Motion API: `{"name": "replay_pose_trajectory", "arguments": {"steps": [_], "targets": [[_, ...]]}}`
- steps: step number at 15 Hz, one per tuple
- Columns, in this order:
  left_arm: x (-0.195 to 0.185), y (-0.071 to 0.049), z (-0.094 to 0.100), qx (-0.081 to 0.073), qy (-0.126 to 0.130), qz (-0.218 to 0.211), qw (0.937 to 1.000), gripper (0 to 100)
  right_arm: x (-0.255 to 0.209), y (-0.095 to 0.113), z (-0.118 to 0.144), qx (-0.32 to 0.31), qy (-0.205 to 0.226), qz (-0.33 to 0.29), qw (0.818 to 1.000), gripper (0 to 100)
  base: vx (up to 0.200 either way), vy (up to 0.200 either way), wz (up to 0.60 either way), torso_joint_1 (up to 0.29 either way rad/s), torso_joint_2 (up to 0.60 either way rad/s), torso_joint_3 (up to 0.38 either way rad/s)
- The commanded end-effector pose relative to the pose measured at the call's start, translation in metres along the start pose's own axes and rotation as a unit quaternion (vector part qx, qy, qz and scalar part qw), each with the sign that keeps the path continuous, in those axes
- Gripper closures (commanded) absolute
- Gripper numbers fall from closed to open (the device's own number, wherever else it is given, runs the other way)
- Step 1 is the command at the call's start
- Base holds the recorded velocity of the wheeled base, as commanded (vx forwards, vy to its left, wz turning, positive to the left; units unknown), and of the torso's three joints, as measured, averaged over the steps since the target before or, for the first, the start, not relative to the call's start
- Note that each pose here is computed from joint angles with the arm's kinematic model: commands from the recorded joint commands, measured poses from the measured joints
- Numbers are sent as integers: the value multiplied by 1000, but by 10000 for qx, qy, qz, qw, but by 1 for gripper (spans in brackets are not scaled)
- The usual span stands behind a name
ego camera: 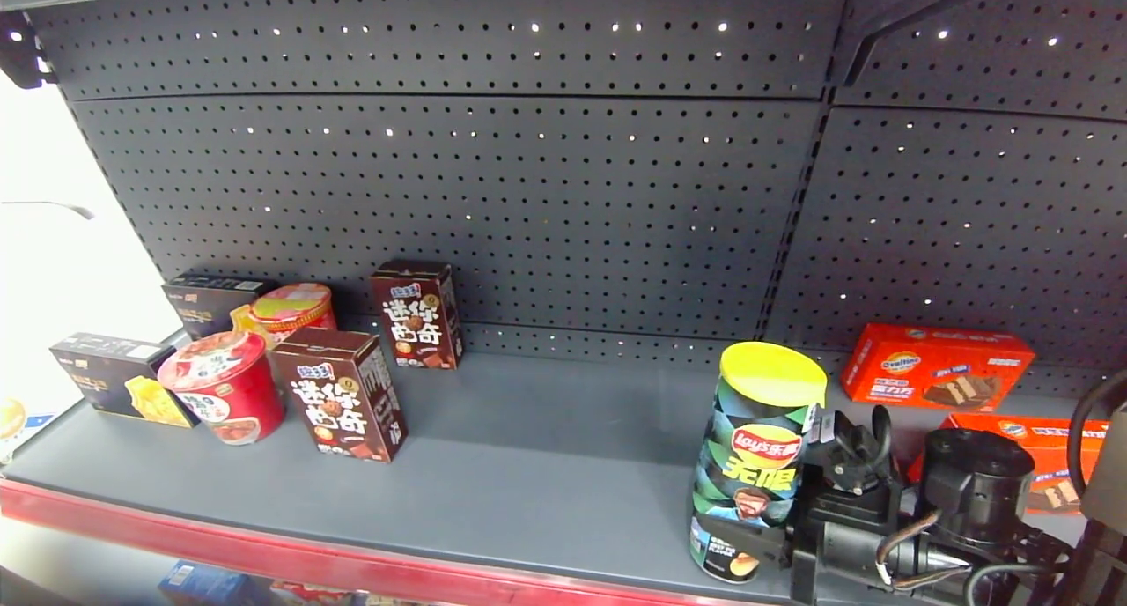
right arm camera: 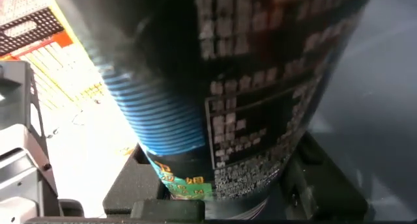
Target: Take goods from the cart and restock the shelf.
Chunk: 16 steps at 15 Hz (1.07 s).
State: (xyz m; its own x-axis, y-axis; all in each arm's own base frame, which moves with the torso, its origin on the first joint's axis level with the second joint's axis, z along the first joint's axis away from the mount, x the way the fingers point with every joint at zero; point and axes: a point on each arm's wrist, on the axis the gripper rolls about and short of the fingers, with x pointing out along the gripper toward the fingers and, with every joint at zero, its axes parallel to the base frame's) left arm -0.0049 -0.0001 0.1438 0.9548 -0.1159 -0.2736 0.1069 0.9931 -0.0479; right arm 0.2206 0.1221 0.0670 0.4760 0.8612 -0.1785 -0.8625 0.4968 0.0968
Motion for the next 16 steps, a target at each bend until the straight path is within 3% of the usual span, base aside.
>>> {"name": "replay_pose_trajectory", "arguments": {"steps": [1, 5, 8, 9, 16], "targets": [[0, 0, 0, -3, 10, 1, 10000, 100, 4, -3, -6, 60, 88, -2, 9999, 100, 0, 0, 0, 0, 0, 0], [1, 0, -4, -5, 56, 3, 10000, 100, 7, -9, -3, 21, 2, -133, 9999, 100, 0, 0, 0, 0, 0, 0], [-2, 0, -8, -4, -60, 6, 10000, 100, 10, -9, -4, 13, 12, -156, 9999, 100, 0, 0, 0, 0, 0, 0], [-3, 0, -8, -3, -75, 5, 10000, 100, 9, -9, -4, 20, 27, -195, 9998, 0, 0, 0, 0, 0, 0, 0], [-4, 0, -5, -2, -136, 2, 9999, 100, -6, 0, 1, -13, -4, -279, 9996, 0, 0, 0, 0, 0, 0, 0]]}}
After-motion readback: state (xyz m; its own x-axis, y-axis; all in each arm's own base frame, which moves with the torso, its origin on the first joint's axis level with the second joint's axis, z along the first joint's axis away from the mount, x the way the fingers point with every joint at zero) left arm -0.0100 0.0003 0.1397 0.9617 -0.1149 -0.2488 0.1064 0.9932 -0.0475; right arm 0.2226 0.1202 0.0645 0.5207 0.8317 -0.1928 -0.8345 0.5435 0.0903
